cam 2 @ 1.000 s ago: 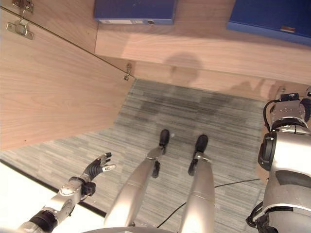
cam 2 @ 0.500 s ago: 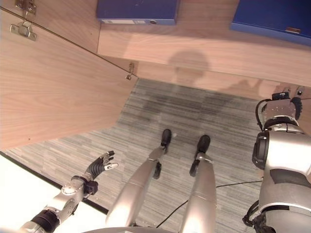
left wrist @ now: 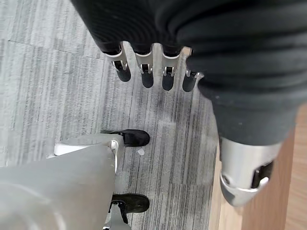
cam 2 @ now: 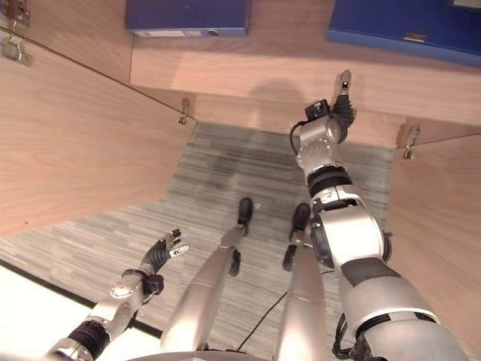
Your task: Put the empty folder in the office cabinet
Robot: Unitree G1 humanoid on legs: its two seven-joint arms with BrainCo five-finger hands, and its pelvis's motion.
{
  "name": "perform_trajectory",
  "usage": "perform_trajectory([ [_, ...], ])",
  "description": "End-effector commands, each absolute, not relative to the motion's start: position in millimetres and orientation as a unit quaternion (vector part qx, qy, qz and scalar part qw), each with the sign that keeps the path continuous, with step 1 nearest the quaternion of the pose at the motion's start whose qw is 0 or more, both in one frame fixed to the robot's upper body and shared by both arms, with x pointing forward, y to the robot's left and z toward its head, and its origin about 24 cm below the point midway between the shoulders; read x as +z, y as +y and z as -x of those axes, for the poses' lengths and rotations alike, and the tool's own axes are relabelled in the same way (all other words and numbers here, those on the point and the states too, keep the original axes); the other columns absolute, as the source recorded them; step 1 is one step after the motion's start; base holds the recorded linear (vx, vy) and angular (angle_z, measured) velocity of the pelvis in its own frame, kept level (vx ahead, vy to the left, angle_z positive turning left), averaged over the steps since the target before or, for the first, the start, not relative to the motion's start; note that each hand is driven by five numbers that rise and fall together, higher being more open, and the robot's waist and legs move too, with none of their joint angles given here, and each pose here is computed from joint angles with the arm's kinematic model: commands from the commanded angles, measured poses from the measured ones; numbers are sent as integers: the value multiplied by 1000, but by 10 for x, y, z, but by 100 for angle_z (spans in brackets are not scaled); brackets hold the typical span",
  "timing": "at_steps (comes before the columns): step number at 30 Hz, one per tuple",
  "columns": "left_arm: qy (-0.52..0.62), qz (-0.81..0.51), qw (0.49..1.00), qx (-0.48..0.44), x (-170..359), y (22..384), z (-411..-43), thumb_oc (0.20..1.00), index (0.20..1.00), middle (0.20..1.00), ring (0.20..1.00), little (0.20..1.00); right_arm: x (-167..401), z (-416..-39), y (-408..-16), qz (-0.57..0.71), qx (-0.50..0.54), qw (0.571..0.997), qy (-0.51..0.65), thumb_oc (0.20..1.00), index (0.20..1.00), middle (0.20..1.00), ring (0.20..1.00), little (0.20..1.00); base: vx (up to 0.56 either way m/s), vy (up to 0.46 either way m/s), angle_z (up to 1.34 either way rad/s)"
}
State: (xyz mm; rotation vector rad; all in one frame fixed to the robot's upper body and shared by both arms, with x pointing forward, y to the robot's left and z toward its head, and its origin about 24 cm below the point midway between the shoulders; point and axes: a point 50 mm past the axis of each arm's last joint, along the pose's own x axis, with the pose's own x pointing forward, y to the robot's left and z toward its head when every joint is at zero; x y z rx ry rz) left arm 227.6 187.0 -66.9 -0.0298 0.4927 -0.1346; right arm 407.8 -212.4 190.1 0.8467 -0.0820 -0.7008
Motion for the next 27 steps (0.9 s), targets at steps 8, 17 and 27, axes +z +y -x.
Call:
perform_trajectory([
  [8,259,33,965,-12,-750,2042,-2219,1000,1000,1000,1000,1000,2210,-3949,-2189,-386,-286,857,-187,1000,1000,1000,1000,1000,10,0,-5],
  [17,284,57,957,11,-880,1982,-2138,1000,1000,1000,1000,1000,1814,-3669,-1948,-366,-257,869,-210,1000,1000,1000,1000,1000,-12,9,1],
  [27,292,61,953,50,-953,2143,-2043,1000,1000,1000,1000,1000,1372,-3321,-2028,-67,-234,948,-205,1000,1000,1000,1000,1000,-9,0,-2],
])
